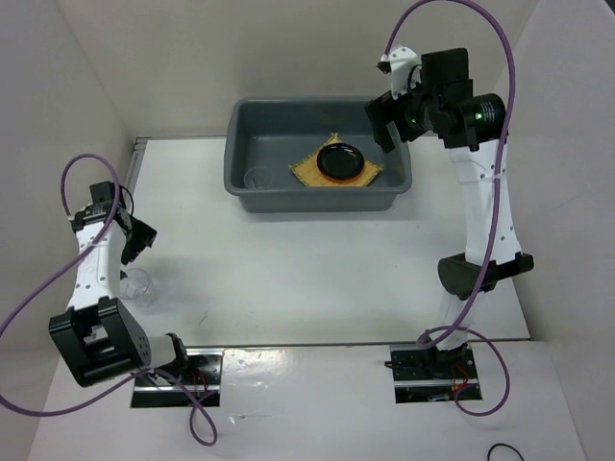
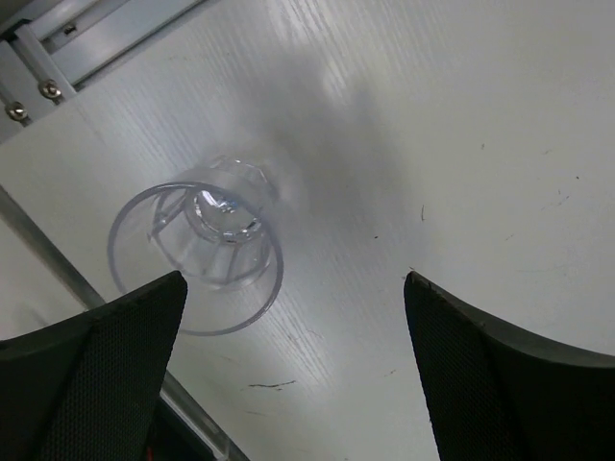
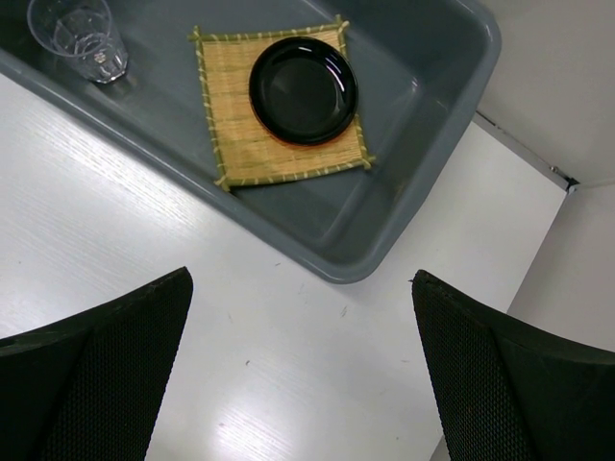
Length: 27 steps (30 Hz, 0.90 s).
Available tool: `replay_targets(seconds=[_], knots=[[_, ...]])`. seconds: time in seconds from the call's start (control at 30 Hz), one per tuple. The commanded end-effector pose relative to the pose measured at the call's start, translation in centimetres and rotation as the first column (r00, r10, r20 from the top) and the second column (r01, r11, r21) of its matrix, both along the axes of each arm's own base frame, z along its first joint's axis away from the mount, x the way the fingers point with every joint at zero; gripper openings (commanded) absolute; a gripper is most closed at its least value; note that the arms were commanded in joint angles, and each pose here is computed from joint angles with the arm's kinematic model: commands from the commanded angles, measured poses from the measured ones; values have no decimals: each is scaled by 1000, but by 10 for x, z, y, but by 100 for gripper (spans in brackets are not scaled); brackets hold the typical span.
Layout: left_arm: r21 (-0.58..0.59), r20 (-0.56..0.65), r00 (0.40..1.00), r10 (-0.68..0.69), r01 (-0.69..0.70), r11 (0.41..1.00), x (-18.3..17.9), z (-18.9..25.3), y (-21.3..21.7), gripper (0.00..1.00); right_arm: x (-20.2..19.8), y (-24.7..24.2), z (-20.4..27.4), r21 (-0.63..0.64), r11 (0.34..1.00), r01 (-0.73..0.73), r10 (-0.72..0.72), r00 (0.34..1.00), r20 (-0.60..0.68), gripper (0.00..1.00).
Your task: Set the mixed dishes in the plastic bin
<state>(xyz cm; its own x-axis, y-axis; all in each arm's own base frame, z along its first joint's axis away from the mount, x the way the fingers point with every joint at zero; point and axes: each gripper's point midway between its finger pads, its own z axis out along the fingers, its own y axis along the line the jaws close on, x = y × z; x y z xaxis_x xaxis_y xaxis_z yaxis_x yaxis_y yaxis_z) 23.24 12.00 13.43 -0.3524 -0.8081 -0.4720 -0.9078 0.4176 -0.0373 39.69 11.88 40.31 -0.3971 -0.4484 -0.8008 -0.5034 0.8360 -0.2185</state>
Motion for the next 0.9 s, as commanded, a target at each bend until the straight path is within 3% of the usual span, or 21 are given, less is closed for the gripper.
replay_targets(seconds=[0.0, 0.6, 0.67, 0.7, 0.73, 0.77, 0.83, 0.87], knots=[[-73, 33, 999, -16, 18, 997, 15, -12, -8, 100, -7, 8, 8, 5, 1000, -30, 30, 999, 27, 99], [-205, -25, 999, -30, 24, 978, 23, -80, -11, 98, -18, 3, -9, -45, 999, -15, 15, 1000, -20, 99], [-209, -14, 999, -36, 32, 977, 24, -80, -10, 86, -17, 1, -13, -55, 998, -7, 6, 1000, -31, 99], [-209, -3, 999, -51, 50, 977, 25, -77, -11, 45, -20, 0, -12, -54, 999, -7, 6, 1000, -28, 99], [-195, 24, 999, -43, 46, 980, 30, -68, -6, 14, -20, -2, -12, -59, 998, 0, -2, 1000, -26, 99], [-182, 67, 997, -38, 49, 982, 42, -52, 1, 0, -20, -1, -18, -65, 998, -1, -2, 999, -44, 99], [-172, 173, 982, -77, 107, 979, 68, -20, 3, 0, -21, -6, -22, -82, 997, 14, -19, 998, -54, 99], [-127, 276, 957, -95, 134, 983, 93, 19, 11, 0, -24, -7, -21, -81, 997, 14, -19, 999, -51, 99]])
